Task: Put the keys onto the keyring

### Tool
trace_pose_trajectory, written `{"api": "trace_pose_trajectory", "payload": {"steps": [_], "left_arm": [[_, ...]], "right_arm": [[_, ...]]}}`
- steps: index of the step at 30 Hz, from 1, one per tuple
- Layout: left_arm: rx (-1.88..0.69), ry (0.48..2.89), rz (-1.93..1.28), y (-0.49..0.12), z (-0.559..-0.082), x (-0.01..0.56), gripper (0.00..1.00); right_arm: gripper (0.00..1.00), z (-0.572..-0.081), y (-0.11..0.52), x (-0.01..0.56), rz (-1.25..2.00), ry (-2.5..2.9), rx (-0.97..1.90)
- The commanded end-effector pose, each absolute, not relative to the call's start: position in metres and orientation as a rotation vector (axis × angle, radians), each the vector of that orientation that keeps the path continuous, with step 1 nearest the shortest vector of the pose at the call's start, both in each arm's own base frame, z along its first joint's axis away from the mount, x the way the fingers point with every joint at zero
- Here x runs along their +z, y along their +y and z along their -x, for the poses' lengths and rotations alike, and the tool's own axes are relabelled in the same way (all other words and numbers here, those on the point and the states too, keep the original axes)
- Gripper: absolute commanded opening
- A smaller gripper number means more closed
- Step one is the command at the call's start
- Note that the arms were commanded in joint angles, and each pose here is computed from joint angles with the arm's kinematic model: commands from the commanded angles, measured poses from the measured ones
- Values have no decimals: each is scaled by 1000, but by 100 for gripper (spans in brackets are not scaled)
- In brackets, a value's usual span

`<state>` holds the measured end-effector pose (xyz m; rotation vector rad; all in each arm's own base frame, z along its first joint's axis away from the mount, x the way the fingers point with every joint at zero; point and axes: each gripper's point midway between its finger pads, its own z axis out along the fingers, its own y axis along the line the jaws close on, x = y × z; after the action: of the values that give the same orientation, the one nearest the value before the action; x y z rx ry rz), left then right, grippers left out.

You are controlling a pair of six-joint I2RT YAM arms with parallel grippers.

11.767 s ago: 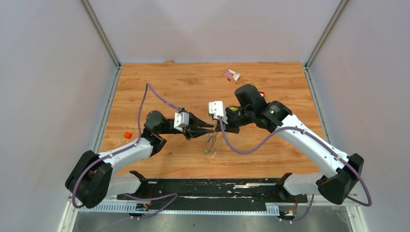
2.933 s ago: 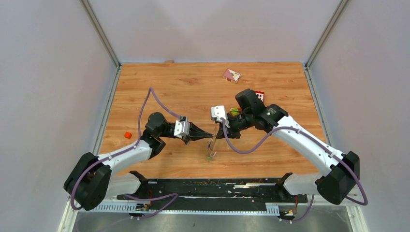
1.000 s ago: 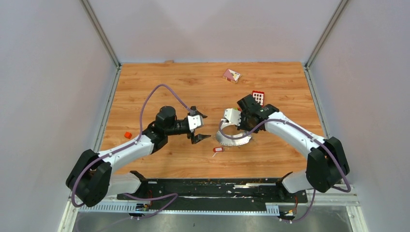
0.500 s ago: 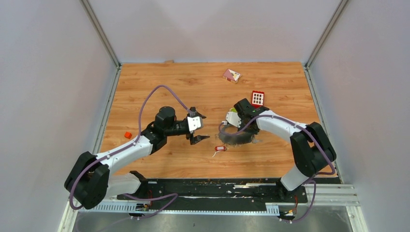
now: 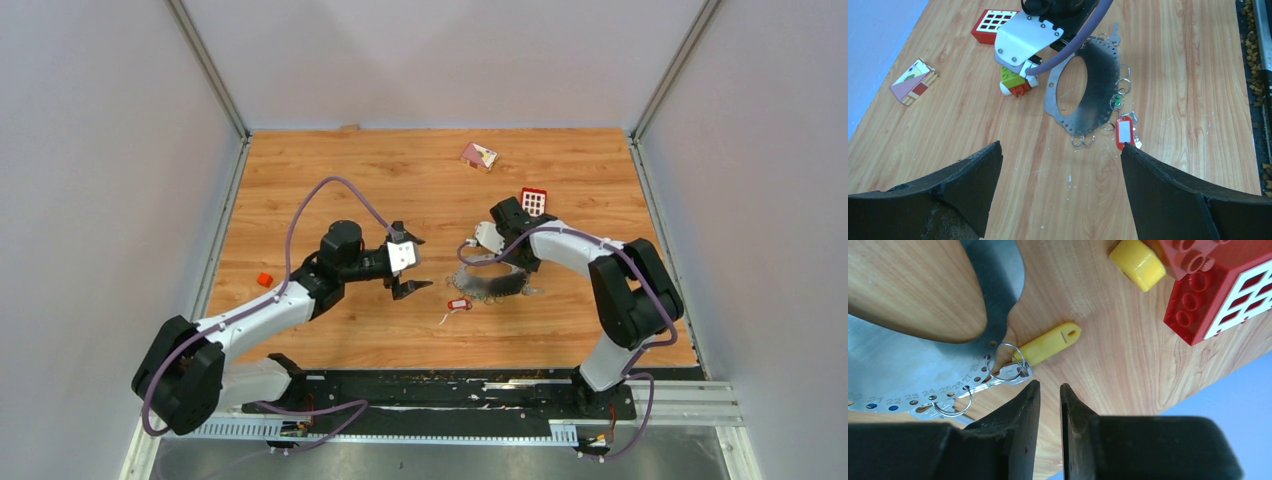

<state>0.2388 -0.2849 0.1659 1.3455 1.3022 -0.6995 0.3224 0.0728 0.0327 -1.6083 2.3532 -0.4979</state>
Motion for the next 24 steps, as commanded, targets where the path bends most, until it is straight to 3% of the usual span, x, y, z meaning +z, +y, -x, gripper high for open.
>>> {"api": "trace_pose_trajectory", "payload": {"steps": [1,7,14,21,24], "left_arm": [[-652,1221,-1335,-285,-243,193,95],[-630,1216,-1327,-282,-243,195,96],[-602,1219,-1306,-278,-246,199,98],[-433,1298,-1138,-255,-277,215,100],[-322,1364,-986,-234,-302,225,100]], "right_arm": [[23,-343,75,46,1503,2329,-520],[27,-340,74,62,1412,2337,-413],[41,-328,92,74,1269,2324,-103],[68,-337,86,119,1014,2199,98],[91,-343,79,153,899,2127,133]]}}
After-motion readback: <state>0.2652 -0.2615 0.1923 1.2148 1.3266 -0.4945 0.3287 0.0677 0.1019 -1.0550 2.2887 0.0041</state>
